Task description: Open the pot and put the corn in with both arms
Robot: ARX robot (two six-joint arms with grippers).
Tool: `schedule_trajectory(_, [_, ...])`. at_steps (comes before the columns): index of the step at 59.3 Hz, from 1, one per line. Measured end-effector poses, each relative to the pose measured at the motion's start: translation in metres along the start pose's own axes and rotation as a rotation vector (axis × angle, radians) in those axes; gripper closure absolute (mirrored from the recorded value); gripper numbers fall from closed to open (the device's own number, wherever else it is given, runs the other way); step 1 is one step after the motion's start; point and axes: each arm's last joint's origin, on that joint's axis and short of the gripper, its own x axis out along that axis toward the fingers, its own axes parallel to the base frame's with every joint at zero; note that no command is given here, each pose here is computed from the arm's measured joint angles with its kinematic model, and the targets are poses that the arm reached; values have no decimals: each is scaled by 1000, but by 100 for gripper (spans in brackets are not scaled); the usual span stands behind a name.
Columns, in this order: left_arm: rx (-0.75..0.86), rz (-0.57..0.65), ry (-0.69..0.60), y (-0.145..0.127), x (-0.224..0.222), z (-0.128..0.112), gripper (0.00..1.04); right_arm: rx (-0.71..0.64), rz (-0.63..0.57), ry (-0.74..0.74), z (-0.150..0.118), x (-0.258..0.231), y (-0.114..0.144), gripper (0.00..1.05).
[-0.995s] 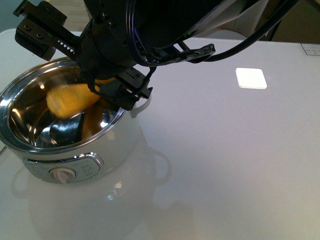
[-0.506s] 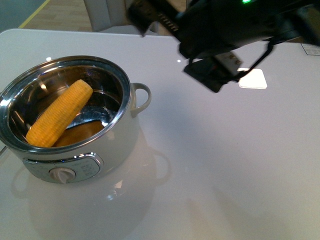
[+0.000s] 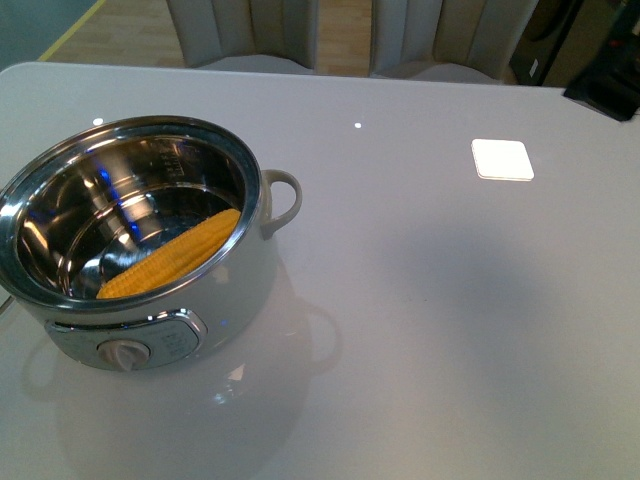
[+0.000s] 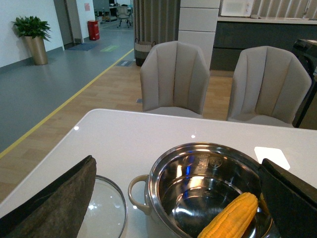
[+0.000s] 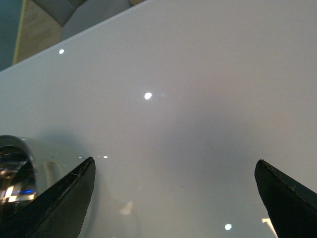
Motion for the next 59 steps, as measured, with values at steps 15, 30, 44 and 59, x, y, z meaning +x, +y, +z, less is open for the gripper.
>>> schedule_trajectory(15, [0, 0, 0, 0, 0, 0, 7, -91, -87, -130, -15, -42, -24, 9])
schedule_trajectory(30, [0, 0, 0, 0, 0, 0, 7, -70, -77, -128, -34, -62, -38, 9])
schedule_trajectory(44, [0, 0, 0, 0, 0, 0, 7, -309, 88, -498, -46, -69, -58, 45])
schedule_trajectory(59, [0, 0, 0, 0, 0, 0, 7, -374, 74, -529, -47, -86, -72, 89])
